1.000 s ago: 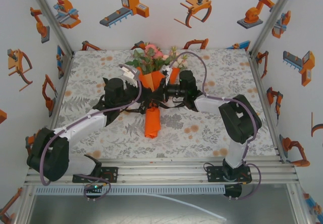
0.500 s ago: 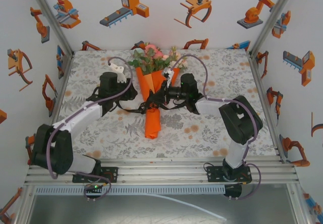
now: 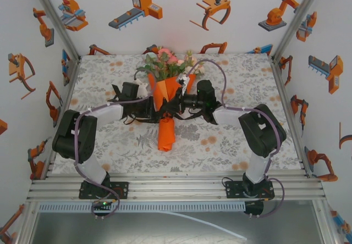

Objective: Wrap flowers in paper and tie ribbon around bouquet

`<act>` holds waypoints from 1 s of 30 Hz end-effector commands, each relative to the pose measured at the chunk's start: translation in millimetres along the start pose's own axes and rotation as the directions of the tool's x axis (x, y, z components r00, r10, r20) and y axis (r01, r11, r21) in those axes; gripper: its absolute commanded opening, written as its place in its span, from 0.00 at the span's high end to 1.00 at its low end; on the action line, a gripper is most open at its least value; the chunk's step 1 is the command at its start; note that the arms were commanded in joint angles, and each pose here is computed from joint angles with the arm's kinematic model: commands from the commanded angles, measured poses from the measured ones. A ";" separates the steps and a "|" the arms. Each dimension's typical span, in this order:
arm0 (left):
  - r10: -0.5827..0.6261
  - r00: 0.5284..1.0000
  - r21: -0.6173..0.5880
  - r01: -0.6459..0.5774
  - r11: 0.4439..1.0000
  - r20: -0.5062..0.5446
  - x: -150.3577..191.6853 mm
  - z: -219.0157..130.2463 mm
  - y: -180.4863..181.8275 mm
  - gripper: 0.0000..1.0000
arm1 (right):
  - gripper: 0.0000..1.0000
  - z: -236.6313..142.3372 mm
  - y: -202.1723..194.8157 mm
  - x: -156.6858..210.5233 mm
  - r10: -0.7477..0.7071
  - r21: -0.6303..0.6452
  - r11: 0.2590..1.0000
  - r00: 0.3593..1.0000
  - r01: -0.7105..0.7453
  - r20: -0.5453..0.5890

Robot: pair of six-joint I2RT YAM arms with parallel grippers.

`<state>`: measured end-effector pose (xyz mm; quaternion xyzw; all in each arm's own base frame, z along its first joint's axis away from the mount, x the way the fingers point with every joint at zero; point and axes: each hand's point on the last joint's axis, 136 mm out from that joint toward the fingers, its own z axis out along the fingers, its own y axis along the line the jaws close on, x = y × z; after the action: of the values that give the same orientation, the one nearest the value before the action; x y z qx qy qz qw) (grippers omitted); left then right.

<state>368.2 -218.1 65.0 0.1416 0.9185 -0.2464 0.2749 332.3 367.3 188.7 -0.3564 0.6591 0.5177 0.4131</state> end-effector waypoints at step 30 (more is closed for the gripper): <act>-0.290 0.951 -0.044 0.295 0.954 0.105 17.1 4.5 14.7 0.70 | 1.00 -4.2 11.1 -22.3 -0.051 -0.019 0.998 0.997 0.052 0.054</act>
<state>354.6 -203.7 48.4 0.0094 0.9267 -0.2607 0.2705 332.2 367.3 188.7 -0.3562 0.6592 0.5180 0.4127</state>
